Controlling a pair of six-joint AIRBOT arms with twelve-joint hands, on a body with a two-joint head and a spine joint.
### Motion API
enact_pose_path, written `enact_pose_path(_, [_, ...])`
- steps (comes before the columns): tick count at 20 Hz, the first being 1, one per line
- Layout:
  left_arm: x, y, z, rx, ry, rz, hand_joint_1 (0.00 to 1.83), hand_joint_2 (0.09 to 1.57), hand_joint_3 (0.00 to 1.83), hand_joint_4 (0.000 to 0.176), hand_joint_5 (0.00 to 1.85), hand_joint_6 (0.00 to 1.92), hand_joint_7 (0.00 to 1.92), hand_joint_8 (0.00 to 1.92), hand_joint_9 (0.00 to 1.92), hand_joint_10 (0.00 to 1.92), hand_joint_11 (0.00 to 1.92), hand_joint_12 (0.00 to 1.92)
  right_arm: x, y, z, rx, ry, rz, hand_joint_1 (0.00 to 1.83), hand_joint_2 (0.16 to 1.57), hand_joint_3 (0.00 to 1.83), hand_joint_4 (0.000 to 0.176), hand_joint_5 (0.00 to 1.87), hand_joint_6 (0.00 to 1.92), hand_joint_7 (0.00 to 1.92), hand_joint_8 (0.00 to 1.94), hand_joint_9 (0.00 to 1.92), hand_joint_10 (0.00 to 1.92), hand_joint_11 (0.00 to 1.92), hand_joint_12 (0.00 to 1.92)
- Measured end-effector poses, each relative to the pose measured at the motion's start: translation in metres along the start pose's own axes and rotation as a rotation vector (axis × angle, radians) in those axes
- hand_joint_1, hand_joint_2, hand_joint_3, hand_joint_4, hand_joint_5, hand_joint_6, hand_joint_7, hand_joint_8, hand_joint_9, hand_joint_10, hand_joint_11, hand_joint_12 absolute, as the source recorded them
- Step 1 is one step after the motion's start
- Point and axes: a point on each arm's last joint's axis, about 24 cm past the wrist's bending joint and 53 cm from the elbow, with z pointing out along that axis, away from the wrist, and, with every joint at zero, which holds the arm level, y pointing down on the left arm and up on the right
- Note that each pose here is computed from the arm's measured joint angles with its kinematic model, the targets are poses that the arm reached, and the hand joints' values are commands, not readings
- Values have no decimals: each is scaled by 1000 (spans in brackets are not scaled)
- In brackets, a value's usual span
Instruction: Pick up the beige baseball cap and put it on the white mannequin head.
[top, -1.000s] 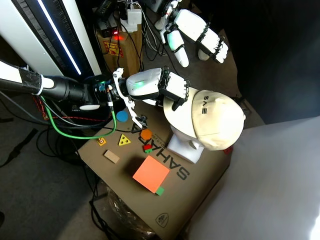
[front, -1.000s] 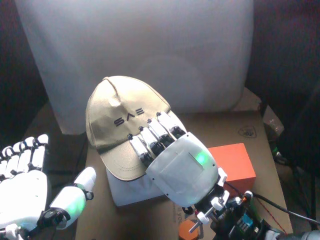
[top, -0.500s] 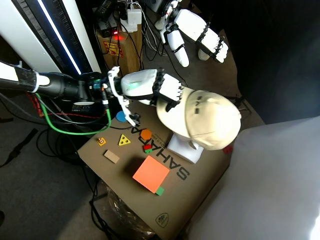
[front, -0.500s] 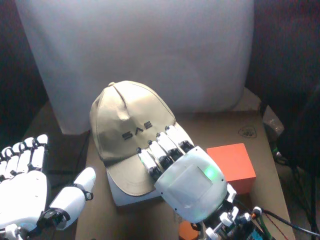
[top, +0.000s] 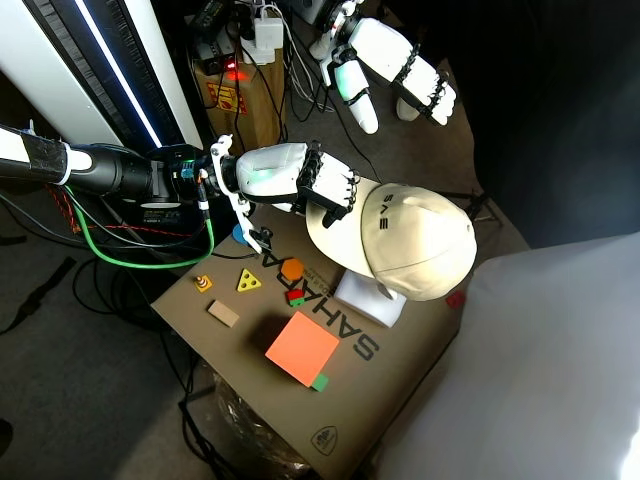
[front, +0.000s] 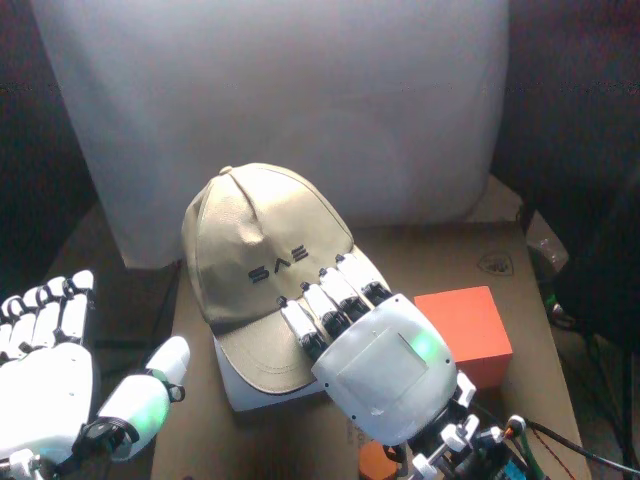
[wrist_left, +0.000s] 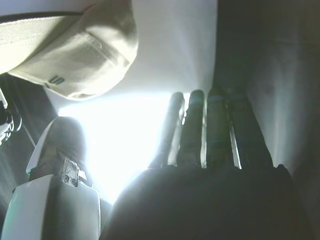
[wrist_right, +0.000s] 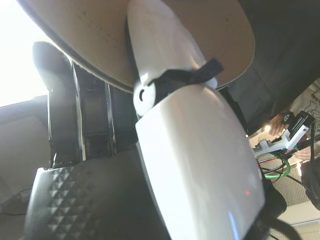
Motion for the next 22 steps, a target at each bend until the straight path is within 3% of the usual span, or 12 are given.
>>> enact_pose_path(6, [9,-5,-2,20,26,0,0,1165,2,0,0,0,0,0,0,0,0,0,2,1,0,-1,8,-3,1347,1203,1,0,747,1151,860,1227,722,1560,646,1660])
enact_pose_path(7, [11,-9,-2,31,35,-1,0,1164,2,0,0,0,0,0,0,0,0,0,2,0,0,2,11,-2,1198,1222,0,0,721,1277,839,1291,659,1303,627,1645])
enact_pose_path(8, [15,-11,-1,29,48,-4,0,1165,2,0,0,0,0,0,0,0,0,0,4,0,0,7,18,-1,1091,1245,0,0,717,1351,682,865,580,1131,544,1617])
enact_pose_path(10, [25,-21,-1,37,67,-32,0,1164,1,0,0,0,0,0,0,0,0,0,11,-3,-4,18,47,3,1051,1256,0,0,708,1385,714,512,553,1021,499,1601])
enact_pose_path(11, [28,-24,-1,41,72,-41,0,1164,1,0,0,0,0,0,0,0,0,0,13,-4,-6,21,56,6,970,1176,0,0,519,753,650,376,468,890,380,1565])
enact_pose_path(12, [31,-26,-1,44,79,-46,0,1164,1,0,0,0,0,0,0,0,0,0,15,-5,-7,29,67,4,895,1121,0,0,522,374,651,226,448,679,276,1495])
enact_pose_path(13, [33,-29,-1,50,85,-50,0,1164,1,0,0,0,0,0,0,0,0,0,20,-8,-8,40,84,6,853,1086,0,0,533,165,648,108,441,495,189,1438])
enact_pose_path(16, [35,-31,0,50,95,-54,0,1166,2,0,0,0,0,0,0,0,1,0,30,-14,-12,58,125,-1,806,1029,0,0,506,5,550,1,412,96,12,1266])
enact_pose_path(19, [37,-33,1,60,103,-55,0,1166,1,0,0,0,0,0,0,0,0,0,28,-14,-15,51,130,-5,696,1012,0,0,360,0,332,0,262,3,0,931])
enact_pose_path(22, [38,-35,0,60,105,-57,0,1166,2,0,0,0,0,0,0,0,0,0,33,-11,-31,36,162,-2,463,1020,2,0,188,0,169,0,116,0,0,578])
